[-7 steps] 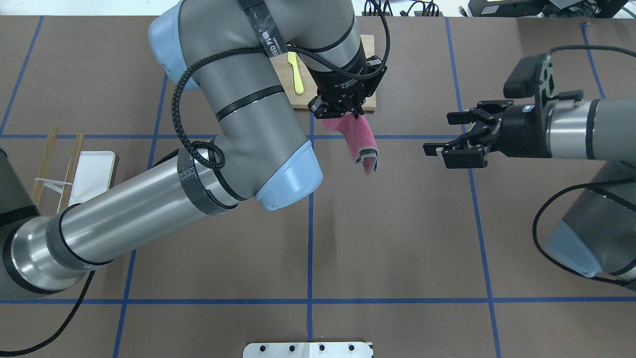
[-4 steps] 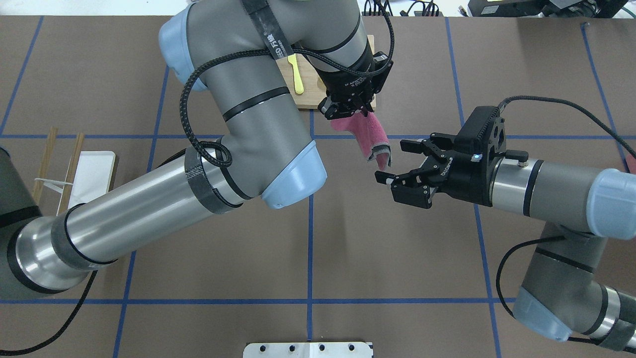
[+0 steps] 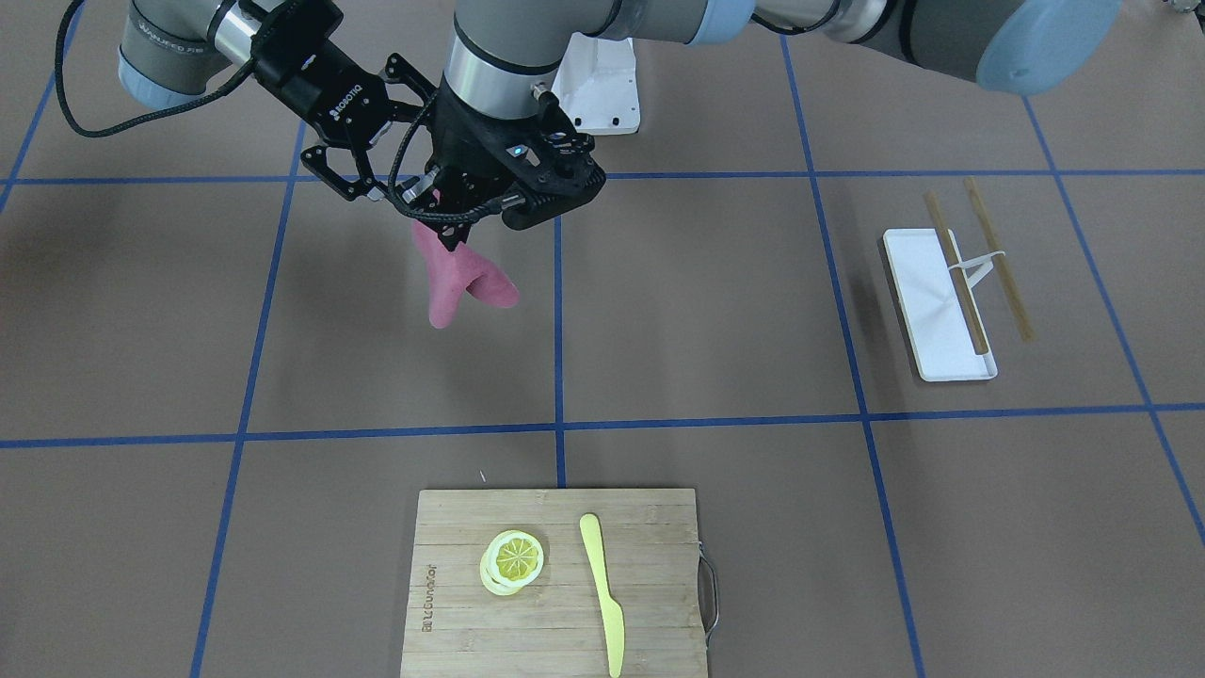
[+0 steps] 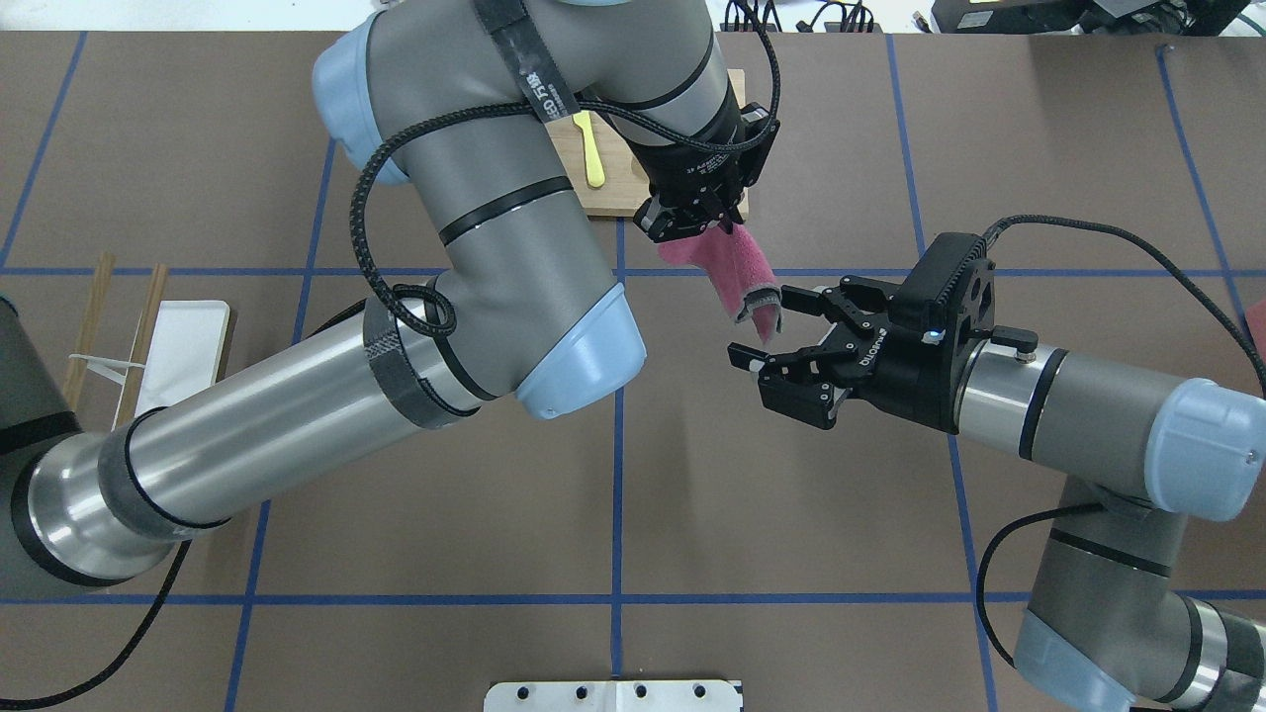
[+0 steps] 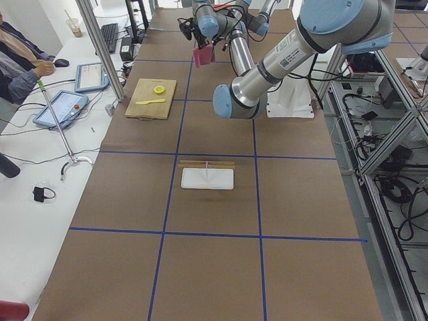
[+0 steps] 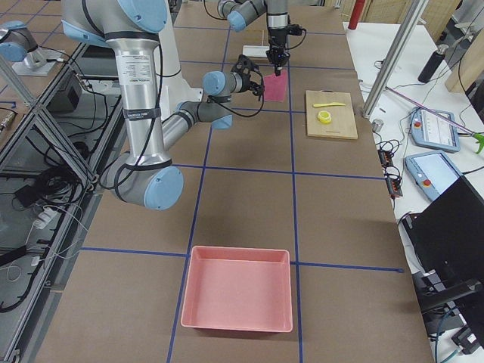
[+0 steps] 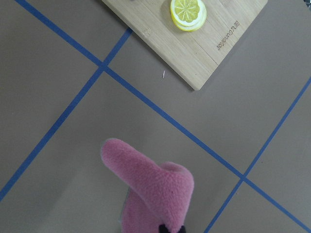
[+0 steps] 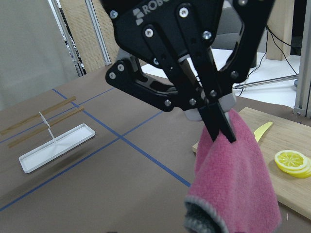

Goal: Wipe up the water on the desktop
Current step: 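Close the right gripper on the hanging pink cloth below the left gripper, then open the left gripper and withdraw it while the right gripper holds the cloth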

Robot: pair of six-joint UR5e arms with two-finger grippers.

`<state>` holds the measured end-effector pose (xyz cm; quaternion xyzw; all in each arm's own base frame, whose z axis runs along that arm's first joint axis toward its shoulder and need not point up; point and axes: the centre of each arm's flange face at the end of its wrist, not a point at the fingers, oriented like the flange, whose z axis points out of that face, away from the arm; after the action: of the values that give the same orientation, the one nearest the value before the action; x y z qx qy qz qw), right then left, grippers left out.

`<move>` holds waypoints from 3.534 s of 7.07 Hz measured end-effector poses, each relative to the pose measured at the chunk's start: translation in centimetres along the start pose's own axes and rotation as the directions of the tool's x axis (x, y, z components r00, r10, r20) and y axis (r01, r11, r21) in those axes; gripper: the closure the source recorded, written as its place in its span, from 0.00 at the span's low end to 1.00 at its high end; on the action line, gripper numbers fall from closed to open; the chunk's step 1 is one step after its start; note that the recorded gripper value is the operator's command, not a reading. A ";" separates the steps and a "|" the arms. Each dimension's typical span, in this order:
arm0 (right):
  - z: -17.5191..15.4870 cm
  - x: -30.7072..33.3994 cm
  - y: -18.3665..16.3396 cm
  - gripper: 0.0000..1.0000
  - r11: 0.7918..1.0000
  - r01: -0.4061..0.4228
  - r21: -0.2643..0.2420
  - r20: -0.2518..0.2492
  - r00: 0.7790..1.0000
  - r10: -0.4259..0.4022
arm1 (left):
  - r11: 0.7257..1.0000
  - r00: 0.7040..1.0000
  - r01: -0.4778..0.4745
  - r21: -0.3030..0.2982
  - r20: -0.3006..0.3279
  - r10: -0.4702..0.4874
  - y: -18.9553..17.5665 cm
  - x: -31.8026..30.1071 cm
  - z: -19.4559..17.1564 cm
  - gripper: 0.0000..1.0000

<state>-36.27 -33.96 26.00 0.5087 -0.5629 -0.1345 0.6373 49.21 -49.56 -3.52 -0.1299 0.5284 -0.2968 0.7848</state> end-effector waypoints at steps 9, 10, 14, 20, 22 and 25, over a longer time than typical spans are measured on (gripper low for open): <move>-0.4 0.2 0.2 0.98 0.999 -0.025 0.030 -0.028 0.999 0.026 | 0.999 1.000 0.029 -0.037 -0.007 -0.029 2.0 -1.4 -0.2 1.00; -0.5 0.2 0.2 1.00 0.999 -0.028 0.030 -0.027 0.999 0.029 | 0.999 1.000 0.028 -0.037 -0.008 -0.029 2.0 -1.4 -0.3 1.00; -0.6 0.0 0.0 1.00 0.998 -0.061 0.033 -0.021 0.998 0.062 | 0.999 1.000 0.013 -0.039 -0.015 -0.014 2.1 -1.4 -0.6 0.03; -6.2 3.4 2.4 1.00 0.996 -0.084 -0.018 -0.116 0.990 0.082 | 0.997 0.992 -0.040 0.060 -0.118 0.047 -5.6 -6.1 -8.4 0.03; -9.9 8.6 4.3 1.00 0.985 -0.167 -0.037 -0.258 0.954 0.152 | 0.983 0.985 -0.115 0.146 -0.113 0.132 -11.2 -10.8 -11.4 0.03; -19.2 23.7 4.0 1.00 0.939 -0.313 -0.145 -0.396 0.888 0.235 | 0.955 0.969 -0.242 0.173 0.002 0.245 -20.1 -17.7 -12.6 0.03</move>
<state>-13.62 -40.27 45.91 0.3717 -0.4811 -0.0007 0.7940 26.49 -53.37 15.11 0.0071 0.5203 -0.2436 0.8185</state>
